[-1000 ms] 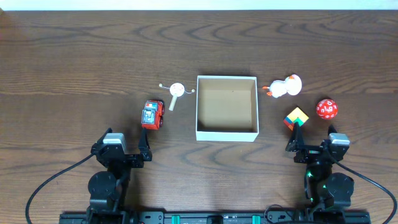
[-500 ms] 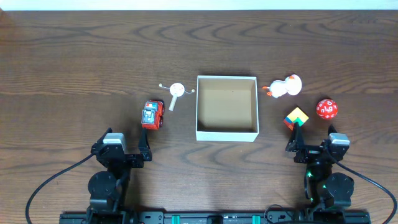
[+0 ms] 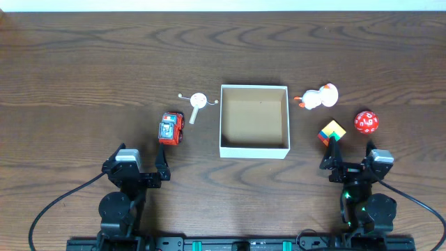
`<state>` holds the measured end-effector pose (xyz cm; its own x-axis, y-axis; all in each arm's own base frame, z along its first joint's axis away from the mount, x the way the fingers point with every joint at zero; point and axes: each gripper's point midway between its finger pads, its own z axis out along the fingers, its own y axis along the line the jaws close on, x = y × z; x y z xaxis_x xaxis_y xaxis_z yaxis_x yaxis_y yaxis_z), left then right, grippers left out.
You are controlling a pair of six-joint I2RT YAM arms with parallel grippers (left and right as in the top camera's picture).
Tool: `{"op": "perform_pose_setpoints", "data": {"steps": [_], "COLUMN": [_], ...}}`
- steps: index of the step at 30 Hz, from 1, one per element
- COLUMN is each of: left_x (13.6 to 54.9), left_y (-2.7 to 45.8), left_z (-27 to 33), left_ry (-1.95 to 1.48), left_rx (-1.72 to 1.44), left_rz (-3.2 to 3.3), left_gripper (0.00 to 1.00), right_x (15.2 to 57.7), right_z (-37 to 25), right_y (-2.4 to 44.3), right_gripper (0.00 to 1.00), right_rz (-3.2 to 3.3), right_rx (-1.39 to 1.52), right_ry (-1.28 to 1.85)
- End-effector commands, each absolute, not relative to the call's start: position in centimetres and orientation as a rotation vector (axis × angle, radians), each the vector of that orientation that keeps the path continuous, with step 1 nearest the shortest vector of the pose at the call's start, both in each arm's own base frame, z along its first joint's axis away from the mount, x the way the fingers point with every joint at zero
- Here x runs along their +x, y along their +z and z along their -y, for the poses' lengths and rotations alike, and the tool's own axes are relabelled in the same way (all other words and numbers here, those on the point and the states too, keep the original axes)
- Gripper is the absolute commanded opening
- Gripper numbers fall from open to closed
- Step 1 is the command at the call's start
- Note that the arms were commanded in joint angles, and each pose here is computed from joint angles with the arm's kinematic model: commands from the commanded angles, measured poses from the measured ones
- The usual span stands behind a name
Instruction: Pack container
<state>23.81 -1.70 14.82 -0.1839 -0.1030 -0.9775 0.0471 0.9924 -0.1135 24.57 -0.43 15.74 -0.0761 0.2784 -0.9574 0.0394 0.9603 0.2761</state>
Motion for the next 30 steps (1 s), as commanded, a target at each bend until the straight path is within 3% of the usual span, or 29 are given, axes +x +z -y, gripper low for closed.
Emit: {"op": "perform_pose_setpoints", "data": {"steps": [1,11,17,22,30], "left_x": [23.7,23.7,23.7,23.7,23.7], "left_y": [13.9,13.9,13.9,13.9,13.9], "left_z": [1.4,1.4,1.4,1.4,1.4], "left_ry": [-0.109,-0.109,-0.109,-0.109,-0.109], "left_rx": [-0.043,-0.043,-0.043,-0.043,-0.043], "left_rz": [-1.78,-1.78,-1.78,-1.78,-1.78], "left_gripper": [0.98,0.98,0.98,0.98,0.98], "right_x": [24.6,23.5,23.1,25.9,31.2], "right_z": [0.2,0.4,2.6,2.7,2.8], "right_y": [15.7,18.1,24.1,27.6,24.4], "right_gripper": [0.99,0.99,0.99,0.99,0.99], "right_rz": [-1.626,-1.7,-1.79,-1.983,-2.428], "right_rx": [0.349,0.399,0.508,0.39,0.081], "right_ry": [0.321,0.325,0.186,0.057,-0.144]}}
